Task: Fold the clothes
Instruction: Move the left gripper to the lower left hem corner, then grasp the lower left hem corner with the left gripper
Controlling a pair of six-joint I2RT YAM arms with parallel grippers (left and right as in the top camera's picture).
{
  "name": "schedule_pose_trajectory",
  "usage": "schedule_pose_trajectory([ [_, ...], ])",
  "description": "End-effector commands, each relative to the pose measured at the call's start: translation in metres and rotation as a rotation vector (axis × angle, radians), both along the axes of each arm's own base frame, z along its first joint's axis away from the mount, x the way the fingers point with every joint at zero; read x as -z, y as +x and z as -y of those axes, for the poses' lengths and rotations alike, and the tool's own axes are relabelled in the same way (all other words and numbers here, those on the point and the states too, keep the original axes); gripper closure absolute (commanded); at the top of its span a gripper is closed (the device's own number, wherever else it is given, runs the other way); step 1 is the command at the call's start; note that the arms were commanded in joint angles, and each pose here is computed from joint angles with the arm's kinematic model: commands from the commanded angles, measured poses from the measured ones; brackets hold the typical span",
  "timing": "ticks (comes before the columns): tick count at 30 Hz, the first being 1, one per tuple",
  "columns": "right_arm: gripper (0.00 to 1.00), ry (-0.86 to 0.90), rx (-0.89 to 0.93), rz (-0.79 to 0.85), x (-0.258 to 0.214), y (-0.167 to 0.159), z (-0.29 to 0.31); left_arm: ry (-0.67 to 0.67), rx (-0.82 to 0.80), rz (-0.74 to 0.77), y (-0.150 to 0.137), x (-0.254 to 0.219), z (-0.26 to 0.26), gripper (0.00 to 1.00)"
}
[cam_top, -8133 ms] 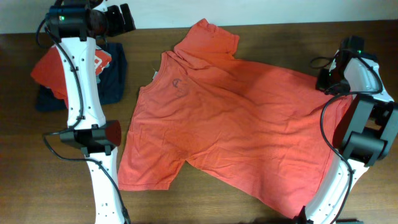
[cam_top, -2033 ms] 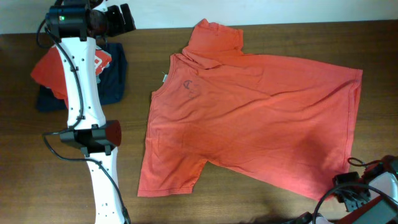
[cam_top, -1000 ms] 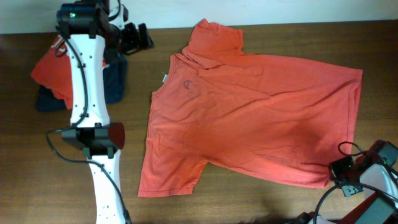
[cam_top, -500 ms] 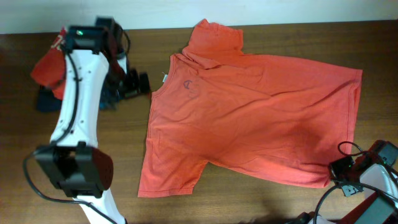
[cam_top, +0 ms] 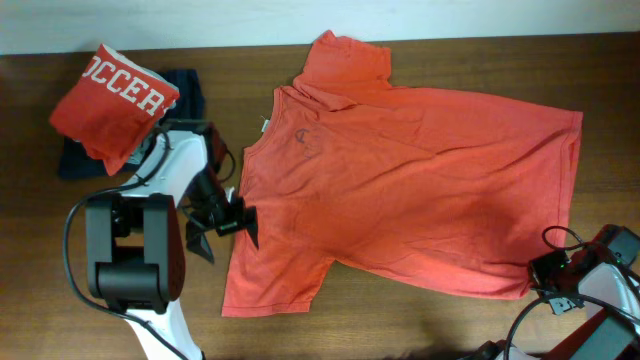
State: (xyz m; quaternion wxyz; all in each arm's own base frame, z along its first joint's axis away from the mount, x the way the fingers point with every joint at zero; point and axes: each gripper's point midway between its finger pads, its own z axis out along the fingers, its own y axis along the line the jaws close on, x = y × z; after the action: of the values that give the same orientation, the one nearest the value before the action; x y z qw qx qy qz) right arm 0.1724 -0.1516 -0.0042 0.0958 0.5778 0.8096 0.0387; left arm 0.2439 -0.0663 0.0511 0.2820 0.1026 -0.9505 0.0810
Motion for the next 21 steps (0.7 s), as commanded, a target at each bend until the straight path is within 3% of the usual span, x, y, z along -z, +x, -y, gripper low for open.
schedule_pose_trajectory([
  [1,0.83,0.089,-0.015,-0.035,0.016,-0.010,-0.023,0.105,0.078,-0.041,-0.021,0.012,-0.008,0.11],
  [8,0.83,0.089,-0.015,-0.035,0.016,-0.010,-0.023,0.163,0.121,0.018,-0.039,0.035,-0.005,0.11],
  [18,0.83,0.094,-0.016,-0.030,0.016,-0.009,-0.024,0.117,0.072,0.420,-0.029,-0.001,-0.002,0.11],
  [21,0.82,0.094,-0.016,-0.030,0.016,-0.009,-0.024,0.120,0.050,0.440,-0.041,-0.001,-0.004,0.11],
])
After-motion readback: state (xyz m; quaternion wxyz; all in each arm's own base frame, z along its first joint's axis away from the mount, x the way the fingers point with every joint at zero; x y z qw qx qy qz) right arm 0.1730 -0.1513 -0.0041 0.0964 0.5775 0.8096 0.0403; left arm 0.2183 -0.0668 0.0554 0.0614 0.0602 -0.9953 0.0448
